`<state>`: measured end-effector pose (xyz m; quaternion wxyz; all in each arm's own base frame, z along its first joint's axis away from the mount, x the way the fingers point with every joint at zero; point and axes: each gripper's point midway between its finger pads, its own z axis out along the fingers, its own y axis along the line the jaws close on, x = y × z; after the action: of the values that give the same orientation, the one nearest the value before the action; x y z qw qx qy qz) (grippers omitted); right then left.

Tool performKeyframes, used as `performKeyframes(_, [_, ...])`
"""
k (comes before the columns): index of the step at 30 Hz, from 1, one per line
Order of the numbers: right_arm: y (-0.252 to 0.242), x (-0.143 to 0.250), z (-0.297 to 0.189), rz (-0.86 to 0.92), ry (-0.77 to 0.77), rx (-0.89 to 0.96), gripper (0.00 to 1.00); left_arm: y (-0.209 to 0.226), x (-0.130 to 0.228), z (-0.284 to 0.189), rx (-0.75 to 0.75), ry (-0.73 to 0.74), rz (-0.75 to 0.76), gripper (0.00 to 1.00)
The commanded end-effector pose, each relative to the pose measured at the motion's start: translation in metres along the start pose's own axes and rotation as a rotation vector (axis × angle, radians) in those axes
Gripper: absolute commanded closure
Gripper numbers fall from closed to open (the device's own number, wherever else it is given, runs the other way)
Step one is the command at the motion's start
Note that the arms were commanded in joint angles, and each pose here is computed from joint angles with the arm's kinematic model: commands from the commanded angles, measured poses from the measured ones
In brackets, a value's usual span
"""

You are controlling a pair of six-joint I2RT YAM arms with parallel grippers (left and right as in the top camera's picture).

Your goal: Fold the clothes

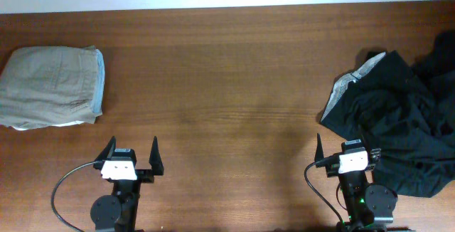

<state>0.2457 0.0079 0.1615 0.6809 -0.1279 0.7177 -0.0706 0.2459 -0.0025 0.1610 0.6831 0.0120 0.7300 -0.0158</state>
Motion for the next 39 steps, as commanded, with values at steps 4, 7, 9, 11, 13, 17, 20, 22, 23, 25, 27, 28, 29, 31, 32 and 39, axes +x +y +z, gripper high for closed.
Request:
performKeyframes(4, [0.002, 0.002, 0.0, 0.015, 0.003, -0.005, 0.01, 0.001, 0.002, 0.0, -0.008, 0.002, 0.005, 0.01])
performKeyframes(7, [0.002, 0.003, 0.0, 0.12, 0.003, -0.007, 0.01, 0.0, 0.002, 0.0, -0.001, 0.003, 0.004, 0.01])
performKeyframes(9, [-0.008, 0.006, 0.0, 0.192, 0.019, 0.056, 0.01, 0.0, 0.002, 0.0, -0.004, 0.003, 0.004, 0.01])
performKeyframes(11, [-0.013, 0.006, -0.002, 0.213, 0.044, 0.083, 0.01, 0.0, -0.001, 0.0, -0.004, 0.005, 0.004, 0.01])
performKeyframes(13, [-0.024, 0.006, -0.002, 0.249, 0.114, 0.129, 0.01, 0.0, -0.01, 0.002, -0.003, 0.034, 0.001, 0.01])
performKeyframes(17, [-0.033, -0.005, 0.021, 0.254, 0.281, 0.119, 0.01, 0.002, -0.026, 0.022, -0.003, 0.181, -0.012, 0.01])
performKeyframes(20, [-0.034, 0.009, 0.057, 0.261, 0.565, 0.069, 0.01, 0.005, -0.021, 0.051, -0.002, 0.41, -0.033, 0.01])
performKeyframes(22, [-0.021, 0.031, 0.083, 0.285, 0.752, -0.019, 0.02, 0.006, -0.002, 0.066, -0.001, 0.579, -0.049, 0.01])
performKeyframes(23, [-0.017, 0.049, 0.091, 0.287, 0.819, -0.03, 0.01, 0.002, 0.009, 0.071, 0.028, 0.622, -0.063, 0.01])
performKeyframes(25, [-0.008, 0.103, 0.096, 0.275, 0.975, -0.026, 0.01, -0.002, 0.027, 0.074, 0.049, 0.682, -0.077, 0.01])
performKeyframes(27, [-0.003, 0.137, 0.101, 0.261, 1.051, -0.019, 0.01, -0.002, 0.03, 0.075, 0.049, 0.694, -0.078, 0.01])
performKeyframes(28, [-0.001, 0.159, 0.105, 0.249, 1.083, -0.007, 0.04, -0.002, 0.03, 0.075, 0.049, 0.694, -0.078, 0.01])
performKeyframes(29, [-0.001, 0.174, 0.107, 0.237, 1.107, 0.015, 0.23, -0.002, 0.03, 0.075, 0.049, 0.694, -0.078, 0.01])
performKeyframes(31, [-0.006, 0.173, 0.108, 0.224, 1.109, 0.038, 0.96, -0.002, 0.03, 0.075, 0.049, 0.694, -0.078, 0.01])
performKeyframes(32, [-0.01, 0.161, 0.111, 0.236, 1.096, 0.048, 0.96, -0.002, 0.03, 0.075, 0.049, 0.69, -0.078, 0.01])
performKeyframes(39, [0.063, -0.217, 0.117, 0.176, 0.413, -0.672, 0.96, -0.007, 0.013, 0.087, 0.082, 0.607, -0.094, 0.01])
